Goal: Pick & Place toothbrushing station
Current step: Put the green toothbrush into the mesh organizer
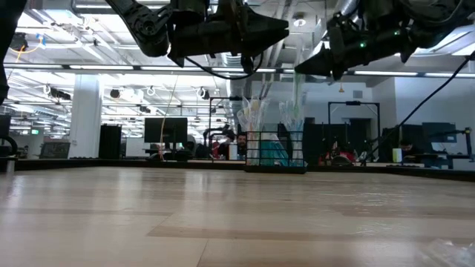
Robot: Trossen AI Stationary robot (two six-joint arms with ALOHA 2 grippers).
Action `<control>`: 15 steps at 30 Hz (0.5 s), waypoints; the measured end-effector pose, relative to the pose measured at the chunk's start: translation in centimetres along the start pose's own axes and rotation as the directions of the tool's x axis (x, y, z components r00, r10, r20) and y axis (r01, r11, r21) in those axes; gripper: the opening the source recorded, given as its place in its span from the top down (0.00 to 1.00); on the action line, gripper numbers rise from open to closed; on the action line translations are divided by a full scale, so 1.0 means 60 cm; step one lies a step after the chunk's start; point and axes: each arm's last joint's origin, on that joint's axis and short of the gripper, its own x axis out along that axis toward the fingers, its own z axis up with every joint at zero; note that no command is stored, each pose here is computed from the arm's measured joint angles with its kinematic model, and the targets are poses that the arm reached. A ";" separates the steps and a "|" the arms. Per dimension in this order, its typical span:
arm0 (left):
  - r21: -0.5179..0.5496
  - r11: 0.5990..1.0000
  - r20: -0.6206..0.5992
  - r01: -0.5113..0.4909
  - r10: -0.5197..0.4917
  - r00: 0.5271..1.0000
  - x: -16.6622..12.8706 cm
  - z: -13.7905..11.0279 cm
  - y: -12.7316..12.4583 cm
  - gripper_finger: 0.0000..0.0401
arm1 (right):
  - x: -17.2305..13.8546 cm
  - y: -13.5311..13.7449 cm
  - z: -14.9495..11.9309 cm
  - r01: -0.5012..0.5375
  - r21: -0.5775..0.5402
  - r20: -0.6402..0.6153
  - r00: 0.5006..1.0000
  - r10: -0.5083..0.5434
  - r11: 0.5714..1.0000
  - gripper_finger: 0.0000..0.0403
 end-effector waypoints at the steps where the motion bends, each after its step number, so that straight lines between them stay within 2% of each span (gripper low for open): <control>1: 0.000 1.000 -0.001 0.004 -0.004 1.000 0.001 0.000 -0.002 0.80 | 0.000 -0.003 -0.001 0.007 0.000 -0.004 1.000 -0.007 1.000 0.99; 15: 0.003 1.000 0.000 0.006 -0.006 1.000 0.001 0.000 -0.003 0.81 | -0.002 -0.039 -0.010 0.097 -0.028 -0.036 0.995 -0.098 0.995 0.99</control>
